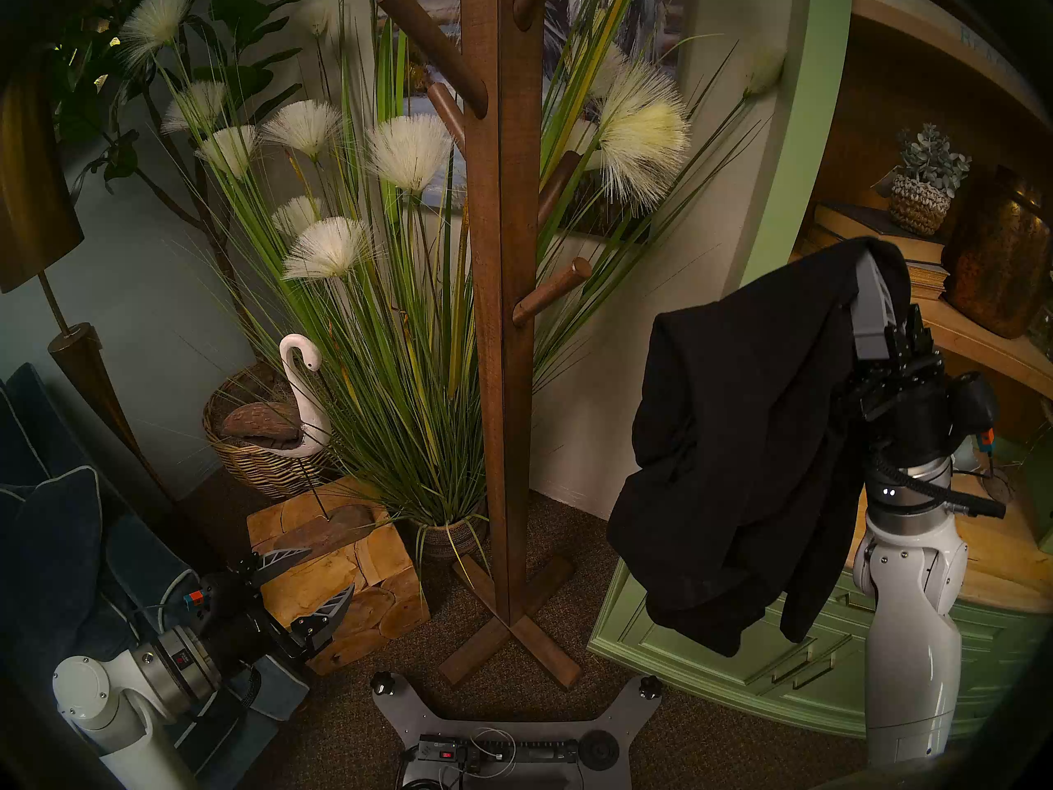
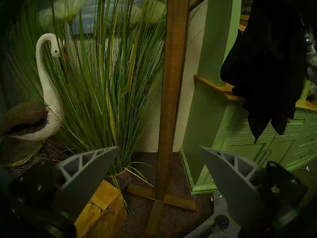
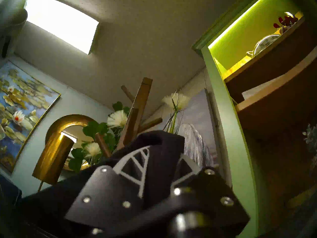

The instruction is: Pick up jacket and place on coat hanger

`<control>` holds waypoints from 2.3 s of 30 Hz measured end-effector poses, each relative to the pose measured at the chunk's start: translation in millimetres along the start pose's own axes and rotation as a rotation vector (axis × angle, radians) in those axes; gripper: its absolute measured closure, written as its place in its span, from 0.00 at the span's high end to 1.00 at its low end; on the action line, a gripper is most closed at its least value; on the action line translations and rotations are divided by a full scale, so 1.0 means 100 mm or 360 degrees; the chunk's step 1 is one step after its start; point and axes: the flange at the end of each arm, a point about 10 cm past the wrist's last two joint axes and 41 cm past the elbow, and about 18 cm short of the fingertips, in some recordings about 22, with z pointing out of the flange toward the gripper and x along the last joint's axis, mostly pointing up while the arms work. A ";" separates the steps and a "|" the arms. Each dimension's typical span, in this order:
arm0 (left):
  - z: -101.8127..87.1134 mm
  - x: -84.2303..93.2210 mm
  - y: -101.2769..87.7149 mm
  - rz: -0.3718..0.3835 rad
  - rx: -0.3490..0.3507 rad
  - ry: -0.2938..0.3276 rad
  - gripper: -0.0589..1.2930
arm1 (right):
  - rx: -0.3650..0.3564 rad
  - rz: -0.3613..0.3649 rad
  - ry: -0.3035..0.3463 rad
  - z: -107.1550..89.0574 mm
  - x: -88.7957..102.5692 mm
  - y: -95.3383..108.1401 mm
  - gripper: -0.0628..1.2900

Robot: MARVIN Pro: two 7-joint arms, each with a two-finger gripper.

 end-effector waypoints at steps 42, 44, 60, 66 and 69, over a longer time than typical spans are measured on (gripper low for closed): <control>0.00 -0.02 0.00 -0.0003 0.0001 -0.0010 0.98 | -0.0332 0.0185 -0.0345 1.12 -0.86 -0.50 0.16; 0.00 -0.02 0.00 -0.0003 0.0001 -0.0011 0.98 | -0.0340 0.0180 -0.0343 1.16 -0.87 -0.50 0.16; 0.01 -0.02 -0.01 -0.0003 0.0001 -0.0016 0.98 | -0.0381 0.0066 -0.0251 1.51 -0.78 -0.51 0.16; 0.01 -0.02 -0.01 -0.0002 0.0001 -0.0017 0.98 | -0.0410 0.0008 -0.0215 1.62 -0.74 -0.47 0.15; 0.01 -0.02 -0.01 -0.0001 0.0001 -0.0017 0.98 | -0.0417 -0.0013 -0.0196 1.69 -0.72 -0.47 0.15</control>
